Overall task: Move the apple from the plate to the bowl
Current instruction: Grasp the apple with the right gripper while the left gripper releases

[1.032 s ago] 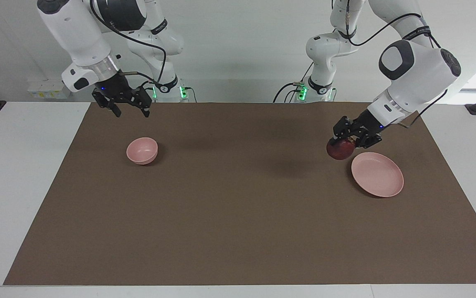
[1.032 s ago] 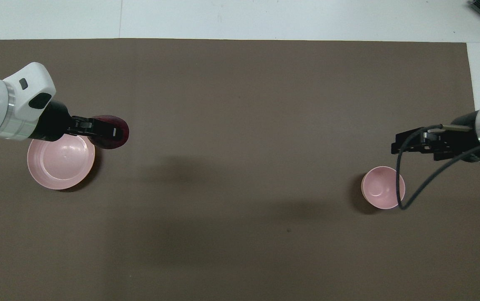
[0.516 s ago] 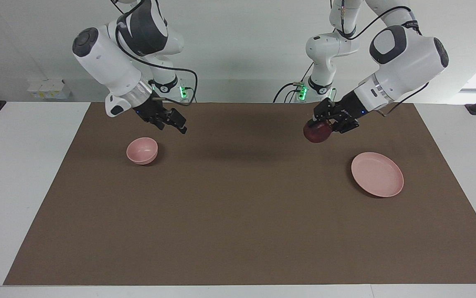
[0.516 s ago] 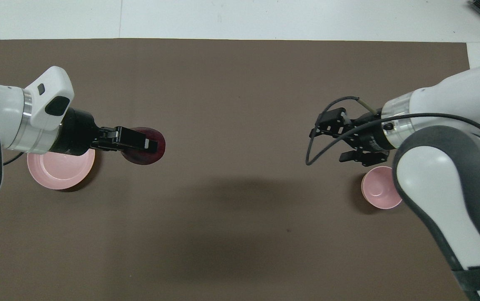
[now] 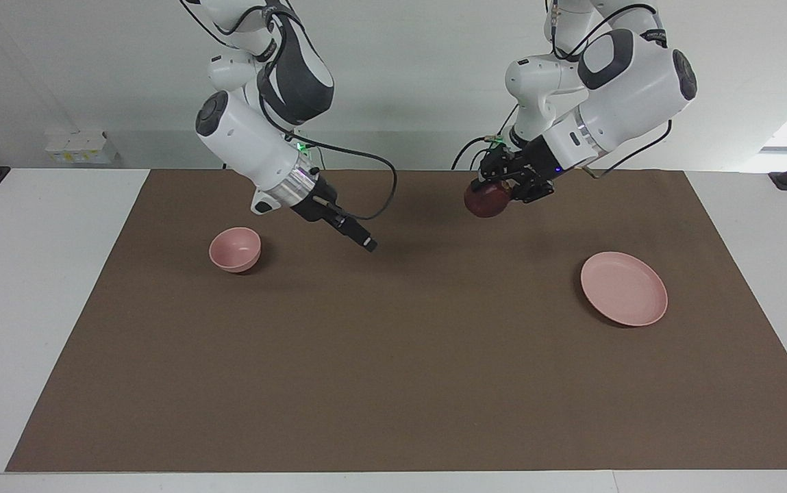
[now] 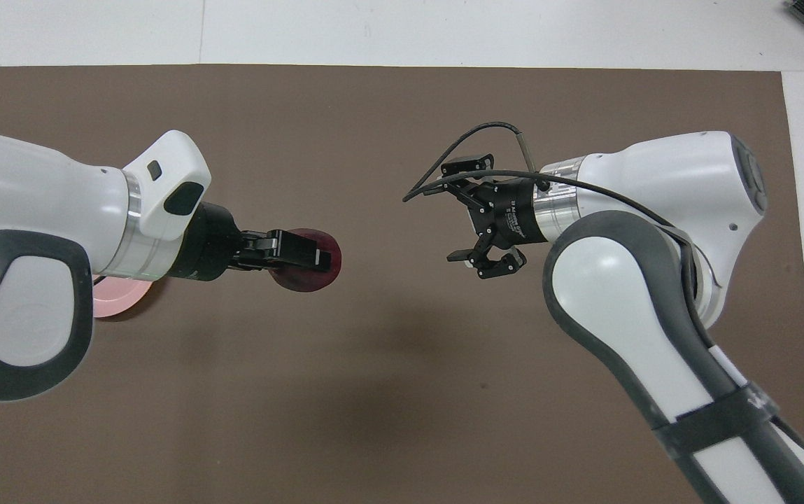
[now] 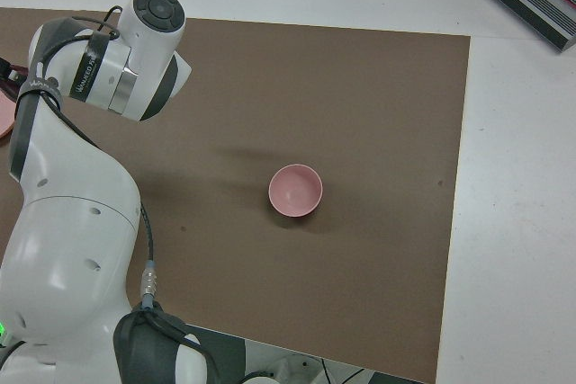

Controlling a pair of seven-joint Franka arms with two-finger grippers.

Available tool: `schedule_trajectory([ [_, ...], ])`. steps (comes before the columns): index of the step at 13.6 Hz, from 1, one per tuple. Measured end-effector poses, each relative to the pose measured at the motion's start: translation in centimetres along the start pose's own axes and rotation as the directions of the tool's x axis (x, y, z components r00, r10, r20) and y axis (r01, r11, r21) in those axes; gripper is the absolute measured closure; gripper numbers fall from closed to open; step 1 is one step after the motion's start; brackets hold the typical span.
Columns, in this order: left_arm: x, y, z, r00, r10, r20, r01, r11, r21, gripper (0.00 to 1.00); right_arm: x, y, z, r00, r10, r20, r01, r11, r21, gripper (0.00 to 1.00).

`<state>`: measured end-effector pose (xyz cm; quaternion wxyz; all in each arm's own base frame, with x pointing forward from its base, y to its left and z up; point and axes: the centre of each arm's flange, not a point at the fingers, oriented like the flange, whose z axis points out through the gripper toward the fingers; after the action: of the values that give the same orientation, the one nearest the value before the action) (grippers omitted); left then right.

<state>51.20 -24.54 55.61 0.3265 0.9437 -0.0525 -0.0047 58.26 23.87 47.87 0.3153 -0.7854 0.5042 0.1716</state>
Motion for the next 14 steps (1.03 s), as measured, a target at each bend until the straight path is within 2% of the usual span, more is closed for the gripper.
schedule_trajectory([
  [3, -0.6, 0.8, 1.8, 0.997, -0.013, -0.071, 0.012, 1.000, -0.012, 0.33, -1.3, 0.0, 1.7, 0.990, 0.126, 0.057, -0.126, 0.992, -0.007, 0.00],
  [7, -0.8, 1.2, 3.5, 0.993, -0.033, -0.114, 0.031, 0.999, -0.017, 0.33, -3.4, 0.2, 2.9, 0.981, 0.174, 0.081, -0.172, 0.985, -0.028, 0.00],
  [10, -0.9, 2.1, 4.7, 0.992, -0.044, -0.117, 0.042, 0.999, -0.023, 0.33, -4.5, 0.2, 3.5, 0.977, 0.196, 0.086, -0.193, 0.980, -0.040, 0.00],
  [14, -1.1, 2.5, 5.4, 0.992, -0.069, -0.108, 0.067, 0.997, -0.027, 0.33, -5.4, 0.1, 3.8, 0.966, 0.223, 0.128, -0.220, 0.975, -0.037, 0.00],
])
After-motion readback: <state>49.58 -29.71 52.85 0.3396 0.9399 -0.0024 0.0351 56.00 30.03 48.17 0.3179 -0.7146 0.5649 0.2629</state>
